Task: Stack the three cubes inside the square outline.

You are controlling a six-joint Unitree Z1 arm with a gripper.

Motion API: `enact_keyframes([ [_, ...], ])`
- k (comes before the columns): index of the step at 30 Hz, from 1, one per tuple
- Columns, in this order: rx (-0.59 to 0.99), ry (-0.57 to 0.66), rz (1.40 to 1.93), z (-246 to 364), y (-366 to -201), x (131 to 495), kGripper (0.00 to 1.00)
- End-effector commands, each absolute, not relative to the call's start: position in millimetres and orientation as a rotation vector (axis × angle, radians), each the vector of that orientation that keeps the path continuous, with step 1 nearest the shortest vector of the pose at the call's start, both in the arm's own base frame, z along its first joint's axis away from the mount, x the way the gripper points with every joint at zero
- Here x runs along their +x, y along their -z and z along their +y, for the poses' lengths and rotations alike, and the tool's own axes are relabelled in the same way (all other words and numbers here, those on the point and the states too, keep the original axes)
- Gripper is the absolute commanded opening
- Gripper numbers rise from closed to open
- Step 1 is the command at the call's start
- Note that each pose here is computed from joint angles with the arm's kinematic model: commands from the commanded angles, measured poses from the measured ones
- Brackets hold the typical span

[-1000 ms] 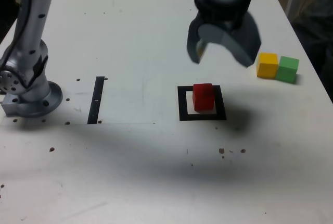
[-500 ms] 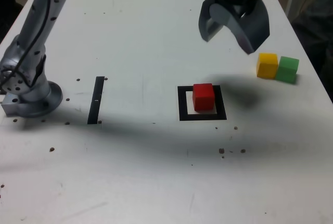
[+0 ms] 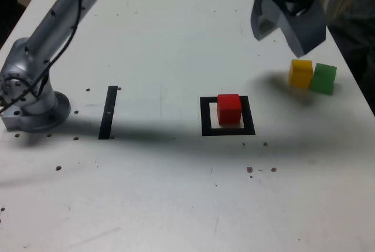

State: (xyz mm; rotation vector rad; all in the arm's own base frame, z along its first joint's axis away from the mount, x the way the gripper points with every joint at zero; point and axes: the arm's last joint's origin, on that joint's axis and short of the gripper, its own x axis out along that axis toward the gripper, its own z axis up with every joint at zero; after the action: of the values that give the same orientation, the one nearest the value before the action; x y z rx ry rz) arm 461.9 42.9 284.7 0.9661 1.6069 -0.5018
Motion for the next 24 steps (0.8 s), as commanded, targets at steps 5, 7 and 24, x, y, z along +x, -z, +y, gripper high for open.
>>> enact_keyframes([
  [5,1.018,0.542,1.621,45.4,-270.4,471.7,0.92],
  [7,1.031,0.558,1.627,45.8,-265.1,473.8,0.92],
  [24,1.078,0.614,1.625,47.0,-244.7,463.9,0.89],
])
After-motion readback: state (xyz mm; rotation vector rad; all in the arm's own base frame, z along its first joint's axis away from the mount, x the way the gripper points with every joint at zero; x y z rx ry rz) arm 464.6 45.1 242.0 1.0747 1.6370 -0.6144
